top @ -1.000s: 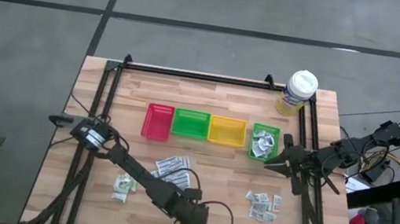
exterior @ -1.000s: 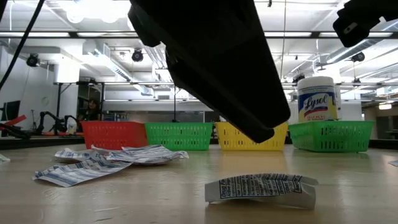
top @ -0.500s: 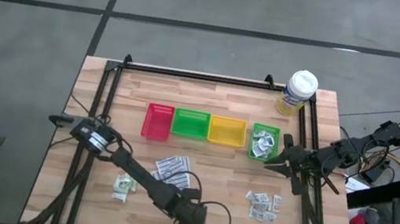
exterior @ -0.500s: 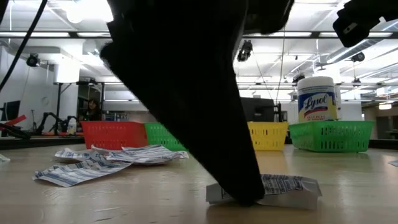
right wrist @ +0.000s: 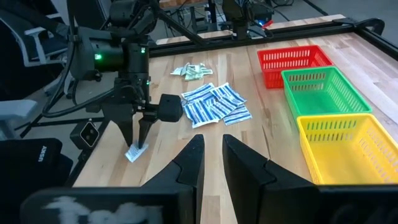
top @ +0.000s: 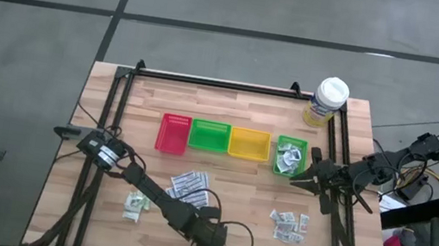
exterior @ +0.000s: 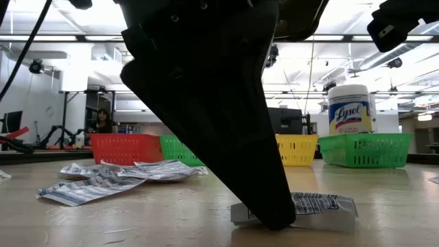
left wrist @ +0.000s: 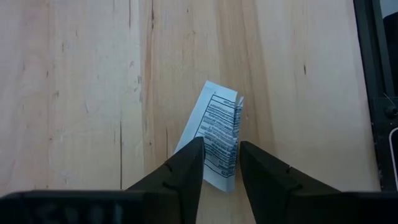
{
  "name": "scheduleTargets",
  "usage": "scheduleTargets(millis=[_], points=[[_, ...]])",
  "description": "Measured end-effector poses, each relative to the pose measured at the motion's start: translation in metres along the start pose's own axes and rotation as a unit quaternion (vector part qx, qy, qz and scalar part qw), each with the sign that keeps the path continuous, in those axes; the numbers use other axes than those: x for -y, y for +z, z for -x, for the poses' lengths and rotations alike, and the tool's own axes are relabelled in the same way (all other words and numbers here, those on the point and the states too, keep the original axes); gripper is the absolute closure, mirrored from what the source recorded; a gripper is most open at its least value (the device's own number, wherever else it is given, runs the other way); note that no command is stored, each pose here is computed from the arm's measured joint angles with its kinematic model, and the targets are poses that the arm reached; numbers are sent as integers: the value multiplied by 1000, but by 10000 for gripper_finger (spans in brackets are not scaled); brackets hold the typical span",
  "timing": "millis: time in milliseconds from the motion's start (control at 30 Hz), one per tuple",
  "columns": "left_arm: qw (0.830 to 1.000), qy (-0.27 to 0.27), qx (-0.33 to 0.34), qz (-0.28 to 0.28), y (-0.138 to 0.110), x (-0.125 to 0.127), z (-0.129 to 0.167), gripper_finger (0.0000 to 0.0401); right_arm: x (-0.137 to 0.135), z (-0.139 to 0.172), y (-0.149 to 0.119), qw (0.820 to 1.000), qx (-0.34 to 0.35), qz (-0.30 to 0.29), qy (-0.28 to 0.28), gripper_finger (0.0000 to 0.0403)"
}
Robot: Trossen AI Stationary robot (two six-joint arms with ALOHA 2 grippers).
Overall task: Pick & Place First Aid Supplies
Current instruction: Put the blue alcohol pad into the right green bin
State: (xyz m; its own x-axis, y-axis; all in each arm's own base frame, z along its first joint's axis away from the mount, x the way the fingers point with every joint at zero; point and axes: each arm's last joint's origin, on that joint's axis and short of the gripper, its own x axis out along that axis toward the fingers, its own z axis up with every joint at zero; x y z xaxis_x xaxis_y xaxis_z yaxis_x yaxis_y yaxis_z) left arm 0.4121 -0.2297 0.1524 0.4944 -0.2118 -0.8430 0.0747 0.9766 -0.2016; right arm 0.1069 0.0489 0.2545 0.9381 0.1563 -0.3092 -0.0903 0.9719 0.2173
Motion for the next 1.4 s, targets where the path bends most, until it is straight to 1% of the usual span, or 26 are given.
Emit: scheduleTargets(millis=[300,533,733,933,1000,1100,1200,1300,1400], points=[[1000,-1,1,-2,0,0,1,330,0,0,0,1000,0,0,0,346],[1000,-6,4,-15,3,1,8,360,0,0,0,1000,0,0,1,346],[998,-12,36,-42,17,5,25,380,-1,-2,-1,1000,-7,2,4,346],[993,-7,83,-81,37,4,51,391,-4,-12,-5,999,-39,19,5,346],[990,-1,109,-92,46,2,64,392,-6,-16,-8,997,-58,39,24,346],[985,8,141,-100,57,-5,83,392,-10,-22,-10,992,-83,64,68,346],[981,20,170,-89,67,-15,105,392,-16,-28,-6,988,-72,78,110,346],[976,22,204,-75,78,-25,126,392,-19,-33,-2,988,-51,89,120,346],[968,16,244,-58,88,-33,144,392,-21,-38,-2,986,-45,108,120,346]])
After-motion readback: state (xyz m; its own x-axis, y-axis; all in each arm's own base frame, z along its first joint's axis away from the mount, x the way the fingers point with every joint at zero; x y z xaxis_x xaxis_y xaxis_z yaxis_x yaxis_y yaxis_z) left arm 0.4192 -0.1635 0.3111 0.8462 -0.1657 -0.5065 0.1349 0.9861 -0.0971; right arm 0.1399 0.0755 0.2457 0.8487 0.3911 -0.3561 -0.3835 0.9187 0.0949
